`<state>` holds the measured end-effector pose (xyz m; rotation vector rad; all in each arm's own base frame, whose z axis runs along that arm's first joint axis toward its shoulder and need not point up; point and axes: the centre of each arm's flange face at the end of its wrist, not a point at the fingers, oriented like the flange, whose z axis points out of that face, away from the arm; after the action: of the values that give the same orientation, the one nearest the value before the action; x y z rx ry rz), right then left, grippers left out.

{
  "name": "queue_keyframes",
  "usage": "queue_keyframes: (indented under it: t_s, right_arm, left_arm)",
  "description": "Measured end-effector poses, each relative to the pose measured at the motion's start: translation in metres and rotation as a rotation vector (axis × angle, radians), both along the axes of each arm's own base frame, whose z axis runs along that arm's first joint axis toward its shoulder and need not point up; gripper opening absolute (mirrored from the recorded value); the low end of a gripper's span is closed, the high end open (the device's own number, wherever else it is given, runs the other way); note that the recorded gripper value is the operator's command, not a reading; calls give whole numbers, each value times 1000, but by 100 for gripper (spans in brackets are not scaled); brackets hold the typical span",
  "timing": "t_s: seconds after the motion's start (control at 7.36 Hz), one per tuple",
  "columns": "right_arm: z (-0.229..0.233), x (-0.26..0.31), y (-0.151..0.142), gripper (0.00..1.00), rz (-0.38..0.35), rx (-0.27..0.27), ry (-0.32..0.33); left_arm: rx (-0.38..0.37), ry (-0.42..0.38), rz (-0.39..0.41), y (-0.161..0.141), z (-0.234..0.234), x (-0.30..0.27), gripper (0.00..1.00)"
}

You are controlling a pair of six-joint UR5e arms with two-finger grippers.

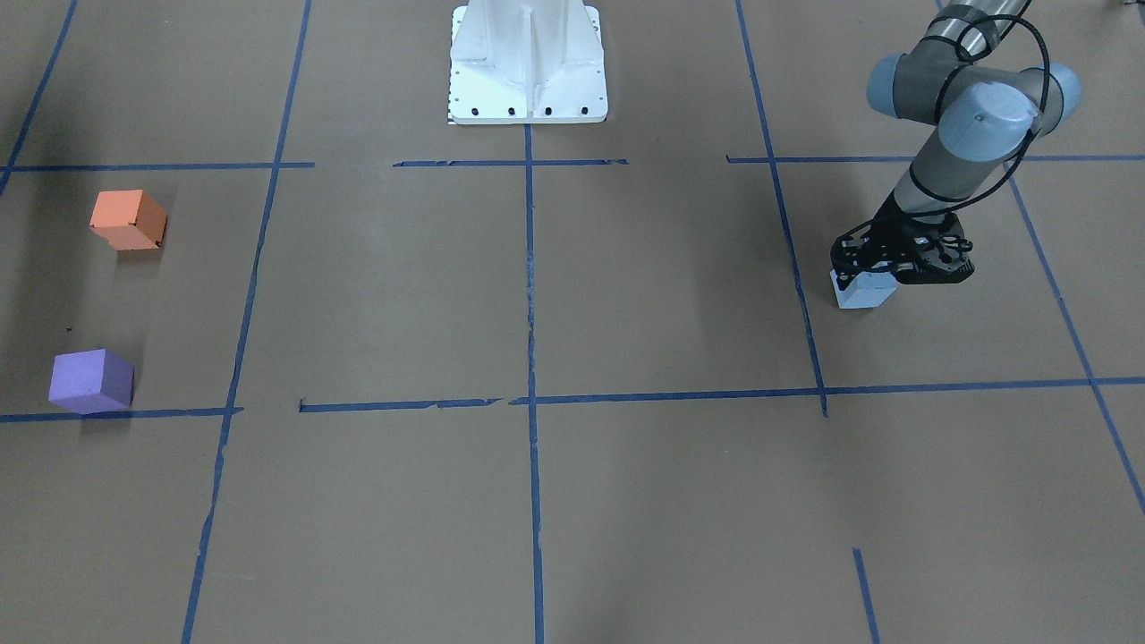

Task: Place blue block between orange and purple blocks
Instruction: 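Reach the left gripper down to the light blue cube and grasp it, then carry the light blue cube with the left gripper toward the table center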

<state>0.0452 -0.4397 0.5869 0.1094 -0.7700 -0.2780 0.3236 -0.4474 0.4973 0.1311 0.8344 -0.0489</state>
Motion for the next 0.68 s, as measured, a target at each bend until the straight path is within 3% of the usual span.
queue_keyframes:
  t_s: [0.41, 0.68]
  right_arm:
    - [2, 0, 0, 100, -1, -3, 0]
    - [3, -1, 0, 100, -1, -6, 0]
  left_arm:
    - [82, 89, 17, -44, -133, 65, 14]
    - [64, 54, 53, -44, -240, 141, 14]
